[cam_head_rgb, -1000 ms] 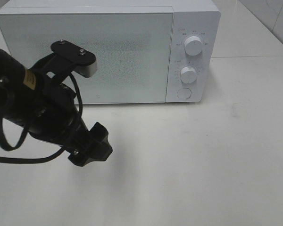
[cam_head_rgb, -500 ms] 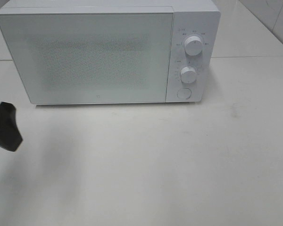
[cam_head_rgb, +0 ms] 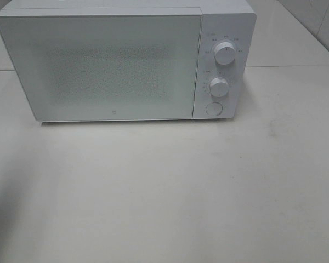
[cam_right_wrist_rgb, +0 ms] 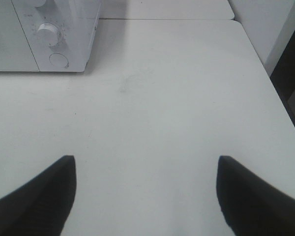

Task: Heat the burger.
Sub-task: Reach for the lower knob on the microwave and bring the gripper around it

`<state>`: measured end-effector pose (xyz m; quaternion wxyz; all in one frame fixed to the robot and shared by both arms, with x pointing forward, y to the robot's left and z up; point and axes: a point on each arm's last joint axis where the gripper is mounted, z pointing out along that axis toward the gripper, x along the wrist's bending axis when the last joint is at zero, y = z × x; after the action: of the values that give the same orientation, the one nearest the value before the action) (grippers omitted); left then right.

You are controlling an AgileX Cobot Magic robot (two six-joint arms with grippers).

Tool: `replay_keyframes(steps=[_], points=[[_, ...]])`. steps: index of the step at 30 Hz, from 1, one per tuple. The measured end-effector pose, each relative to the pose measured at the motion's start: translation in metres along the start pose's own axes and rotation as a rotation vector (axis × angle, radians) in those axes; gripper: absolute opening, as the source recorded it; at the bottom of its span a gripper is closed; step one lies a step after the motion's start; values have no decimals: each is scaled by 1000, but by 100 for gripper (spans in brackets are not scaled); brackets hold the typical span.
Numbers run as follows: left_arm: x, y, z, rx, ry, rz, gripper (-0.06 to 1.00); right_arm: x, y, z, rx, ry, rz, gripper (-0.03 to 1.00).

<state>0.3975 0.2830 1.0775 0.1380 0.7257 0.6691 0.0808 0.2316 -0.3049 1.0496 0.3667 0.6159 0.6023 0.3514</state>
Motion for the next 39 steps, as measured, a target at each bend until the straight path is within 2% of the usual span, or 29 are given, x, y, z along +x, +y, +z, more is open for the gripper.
replay_keyframes(steps=[12, 16, 18, 28, 39], points=[[0, -64, -7, -112, -2, -13, 97, 0, 0, 0, 0, 0, 0, 76], [0, -86, -5, -209, -3, -9, 97, 0, 0, 0, 0, 0, 0, 76], [0, -89, -4, -227, -3, -9, 97, 0, 0, 0, 0, 0, 0, 76], [0, -124, -15, -495, -4, 6, 97, 0, 0, 0, 0, 0, 0, 76], [-2, -151, -28, -682, -31, 15, 97, 0, 0, 0, 0, 0, 0, 76]])
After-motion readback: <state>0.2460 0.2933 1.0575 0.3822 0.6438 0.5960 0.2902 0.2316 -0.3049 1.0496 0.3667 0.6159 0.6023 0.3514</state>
